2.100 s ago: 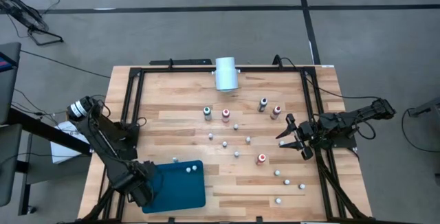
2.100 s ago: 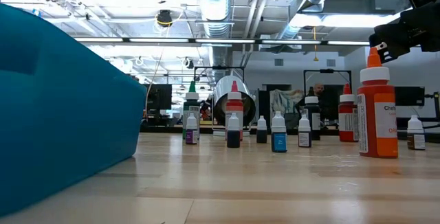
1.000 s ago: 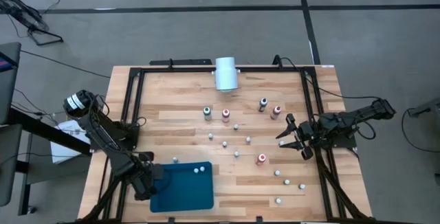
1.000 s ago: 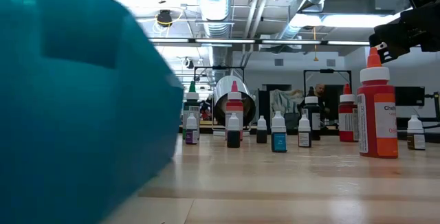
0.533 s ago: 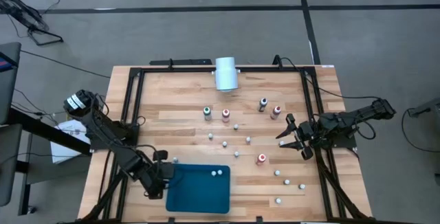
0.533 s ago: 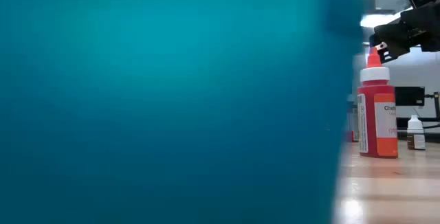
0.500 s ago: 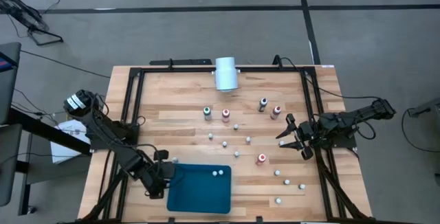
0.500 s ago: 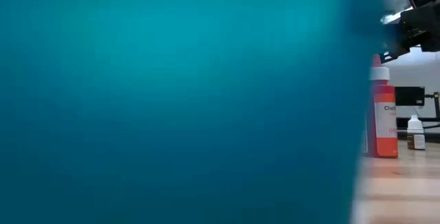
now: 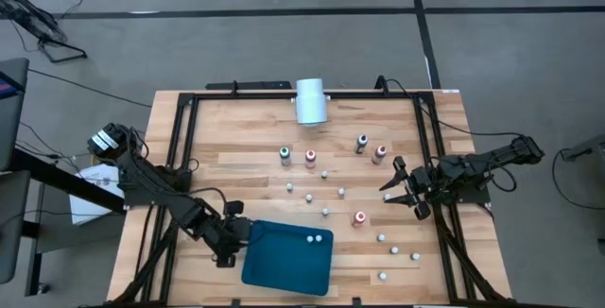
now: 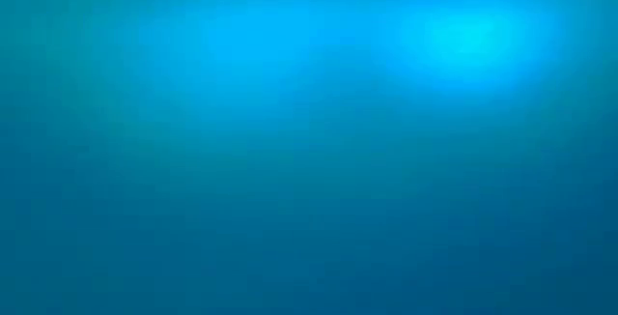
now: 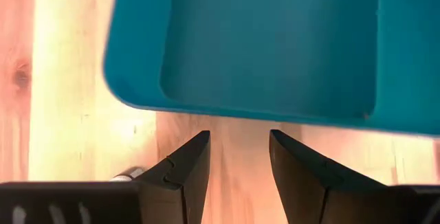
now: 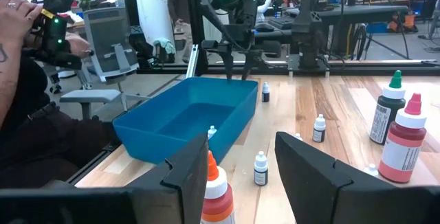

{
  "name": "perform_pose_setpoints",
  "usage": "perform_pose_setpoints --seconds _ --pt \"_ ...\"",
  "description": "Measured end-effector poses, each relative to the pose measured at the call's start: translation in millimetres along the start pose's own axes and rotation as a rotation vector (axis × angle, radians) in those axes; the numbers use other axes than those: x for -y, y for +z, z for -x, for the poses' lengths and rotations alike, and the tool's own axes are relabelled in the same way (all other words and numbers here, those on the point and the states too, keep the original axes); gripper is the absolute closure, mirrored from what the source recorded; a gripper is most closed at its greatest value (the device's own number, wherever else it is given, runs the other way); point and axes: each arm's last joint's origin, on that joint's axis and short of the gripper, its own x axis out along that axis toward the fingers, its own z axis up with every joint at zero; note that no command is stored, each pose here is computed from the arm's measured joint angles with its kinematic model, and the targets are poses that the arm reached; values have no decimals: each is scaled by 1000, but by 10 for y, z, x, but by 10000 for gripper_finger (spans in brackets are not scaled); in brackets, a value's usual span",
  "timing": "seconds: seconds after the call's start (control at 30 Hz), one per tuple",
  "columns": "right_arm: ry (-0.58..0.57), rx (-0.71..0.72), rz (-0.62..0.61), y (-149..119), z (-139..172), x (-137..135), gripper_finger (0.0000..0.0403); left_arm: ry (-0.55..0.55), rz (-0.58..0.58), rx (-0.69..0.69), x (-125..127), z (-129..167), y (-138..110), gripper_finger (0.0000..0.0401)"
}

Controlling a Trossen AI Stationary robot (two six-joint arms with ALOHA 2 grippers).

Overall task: Pick & Place food coloring
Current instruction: Put the small black food coloring bottle into the blue bin

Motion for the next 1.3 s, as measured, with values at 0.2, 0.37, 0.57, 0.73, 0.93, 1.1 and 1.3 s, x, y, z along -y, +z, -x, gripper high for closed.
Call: perform_pose_setpoints --seconds 0.2,0.37,0.57,0.73,0.93,1.1,1.3 --pt "0 0 0 0 0 0 244 1 -94 -7 -27 90 -11 260" --pt "0 0 0 0 0 0 244 36 -143 -59 -97 243 -27 260" --pt "0 0 0 0 0 0 244 136 -228 -124 -175 342 -10 260" --pt "0 0 0 1 0 0 244 165 -257 -149 -274 314 27 260" --pt "0 0 0 0 0 0 244 187 -244 -212 -384 243 46 260" --pt "0 0 0 0 0 0 244 170 -248 -247 -414 149 61 260" --pt "0 0 0 0 0 0 244 173 -250 -257 -422 91 71 259"
